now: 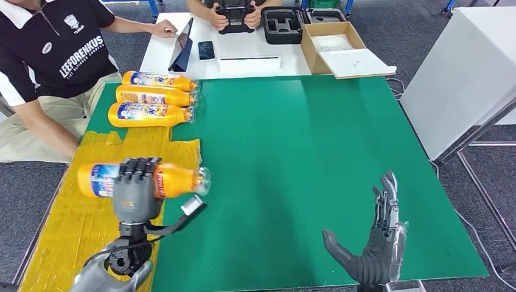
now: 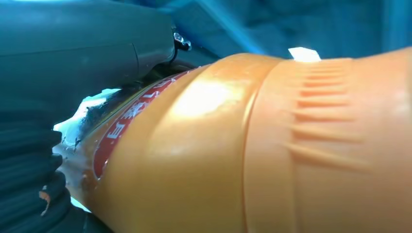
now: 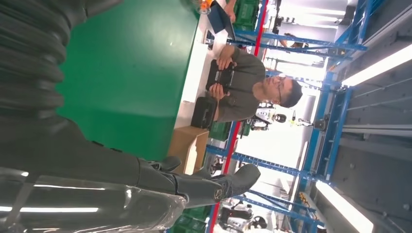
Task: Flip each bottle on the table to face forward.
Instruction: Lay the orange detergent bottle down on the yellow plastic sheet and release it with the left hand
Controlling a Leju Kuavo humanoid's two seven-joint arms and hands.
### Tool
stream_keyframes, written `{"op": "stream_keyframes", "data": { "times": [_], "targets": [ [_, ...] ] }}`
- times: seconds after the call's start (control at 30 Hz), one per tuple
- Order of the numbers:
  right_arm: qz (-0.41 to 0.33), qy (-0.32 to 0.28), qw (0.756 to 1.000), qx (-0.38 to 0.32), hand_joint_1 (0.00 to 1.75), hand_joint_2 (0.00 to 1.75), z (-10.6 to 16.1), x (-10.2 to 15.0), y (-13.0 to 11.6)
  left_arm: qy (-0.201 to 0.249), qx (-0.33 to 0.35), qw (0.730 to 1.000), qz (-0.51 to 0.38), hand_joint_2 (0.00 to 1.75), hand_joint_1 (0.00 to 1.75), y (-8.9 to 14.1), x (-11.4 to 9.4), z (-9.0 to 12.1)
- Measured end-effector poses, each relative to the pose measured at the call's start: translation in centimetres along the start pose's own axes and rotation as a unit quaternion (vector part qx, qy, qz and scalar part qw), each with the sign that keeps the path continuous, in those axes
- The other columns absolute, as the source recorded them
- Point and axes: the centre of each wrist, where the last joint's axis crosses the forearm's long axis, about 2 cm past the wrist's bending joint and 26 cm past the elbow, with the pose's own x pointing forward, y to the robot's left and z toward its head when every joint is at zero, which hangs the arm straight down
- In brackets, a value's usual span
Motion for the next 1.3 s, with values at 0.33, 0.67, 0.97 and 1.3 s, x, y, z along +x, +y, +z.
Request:
{"op": "stream_keyframes", "data": {
  "times": [0.33, 0.67, 0.97, 1.3],
  "targets": [
    [-0.008, -0.005, 1.0, 0.023, 0.0, 1.75, -1.1, -0.5, 0.6, -0.102, -0.092, 0.989, -0.056, 1.75, 1.75, -3.2, 0.0, 1.6],
    [-0.005, 0.004, 0.999, 0.033, 0.0, 1.75, -0.8, -1.1, 0.8, -0.1, -0.15, 0.98, -0.083, 1.75, 1.75, -4.8, -0.5, 2.6],
    [-0.003, 0.011, 0.999, 0.035, 0.0, 1.75, -0.6, -1.4, 0.9, -0.064, -0.179, 0.977, -0.095, 1.75, 1.75, -5.2, -1.1, 2.3],
    [0.002, 0.018, 0.999, 0.035, 0.0, 1.75, -0.6, -1.3, 1.3, -0.016, -0.202, 0.972, -0.12, 1.75, 1.75, -5.4, -1.0, 2.4]
  ]
}}
